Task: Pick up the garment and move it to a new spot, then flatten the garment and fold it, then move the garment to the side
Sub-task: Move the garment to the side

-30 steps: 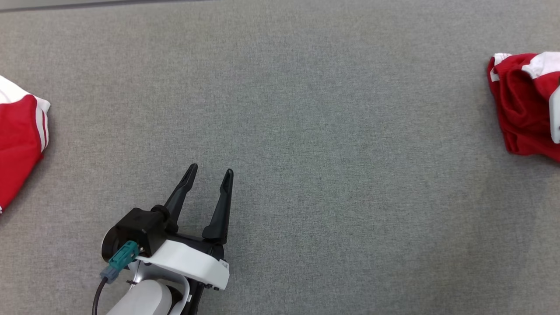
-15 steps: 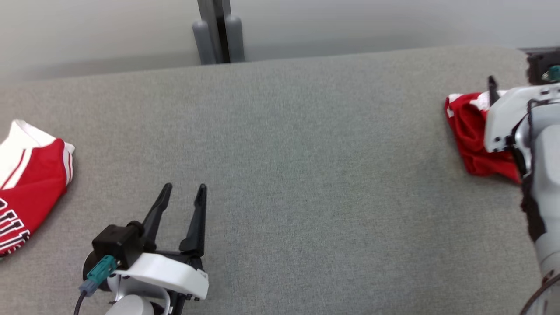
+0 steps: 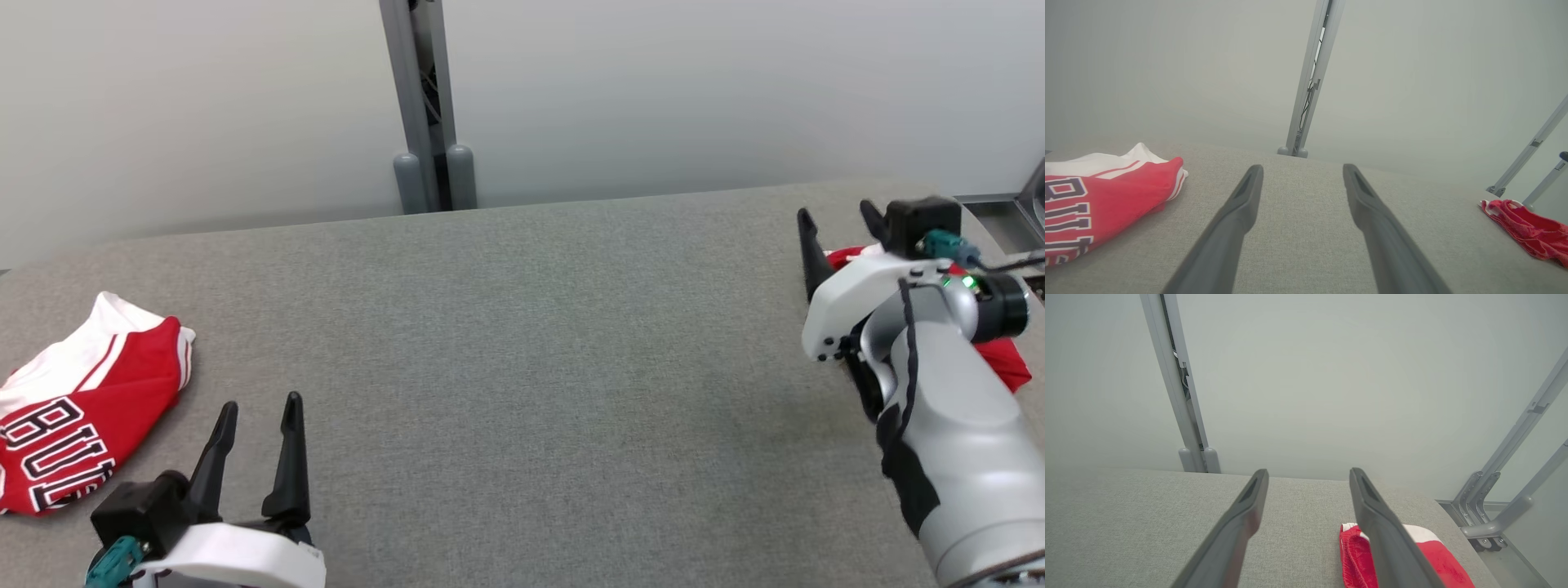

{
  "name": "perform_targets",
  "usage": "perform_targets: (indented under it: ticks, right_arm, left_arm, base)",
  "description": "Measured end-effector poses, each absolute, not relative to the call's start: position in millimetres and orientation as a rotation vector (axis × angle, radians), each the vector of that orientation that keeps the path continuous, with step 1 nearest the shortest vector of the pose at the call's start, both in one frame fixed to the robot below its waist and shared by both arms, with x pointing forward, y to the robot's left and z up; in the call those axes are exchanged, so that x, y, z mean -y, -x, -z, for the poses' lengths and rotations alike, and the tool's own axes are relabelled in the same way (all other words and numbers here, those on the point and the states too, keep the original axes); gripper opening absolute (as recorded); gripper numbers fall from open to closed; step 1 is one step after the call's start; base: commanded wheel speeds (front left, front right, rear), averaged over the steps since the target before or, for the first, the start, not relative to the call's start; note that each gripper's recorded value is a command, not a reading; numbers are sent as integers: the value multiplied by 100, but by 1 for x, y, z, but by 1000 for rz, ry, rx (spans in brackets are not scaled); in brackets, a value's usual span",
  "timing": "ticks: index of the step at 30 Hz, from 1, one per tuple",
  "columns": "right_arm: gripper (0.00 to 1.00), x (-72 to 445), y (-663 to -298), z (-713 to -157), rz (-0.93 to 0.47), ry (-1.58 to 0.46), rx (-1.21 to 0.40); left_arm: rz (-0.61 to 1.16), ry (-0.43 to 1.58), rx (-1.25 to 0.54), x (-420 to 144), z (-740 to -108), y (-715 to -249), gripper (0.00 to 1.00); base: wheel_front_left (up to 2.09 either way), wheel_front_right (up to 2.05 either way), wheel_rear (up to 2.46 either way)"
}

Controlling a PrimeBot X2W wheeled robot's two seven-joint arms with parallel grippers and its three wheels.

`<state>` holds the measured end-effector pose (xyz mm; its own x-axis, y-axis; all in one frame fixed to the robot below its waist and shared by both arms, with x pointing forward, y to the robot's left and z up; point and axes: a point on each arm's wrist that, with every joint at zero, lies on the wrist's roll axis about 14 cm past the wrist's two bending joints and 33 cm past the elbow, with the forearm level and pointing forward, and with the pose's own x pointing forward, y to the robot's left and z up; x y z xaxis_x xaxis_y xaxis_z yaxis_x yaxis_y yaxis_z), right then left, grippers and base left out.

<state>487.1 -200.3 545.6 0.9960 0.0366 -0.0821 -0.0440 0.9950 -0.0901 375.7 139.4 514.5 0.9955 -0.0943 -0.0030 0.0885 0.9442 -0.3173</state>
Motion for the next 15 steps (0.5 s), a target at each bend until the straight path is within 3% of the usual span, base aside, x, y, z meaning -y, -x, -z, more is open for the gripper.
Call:
perform_targets:
  ticks: [8, 15]
  right_arm:
    - [100, 140, -461, -530, -190, -36, -12]
    - [100, 121, -427, -508, -231, -114, -10]
  left_arm:
    - [-20, 313, -17, -177, -509, -354, 100]
    - [-41, 285, -25, -186, -502, -342, 100]
  base:
    - [0, 0, 0]
    - [0, 0, 0]
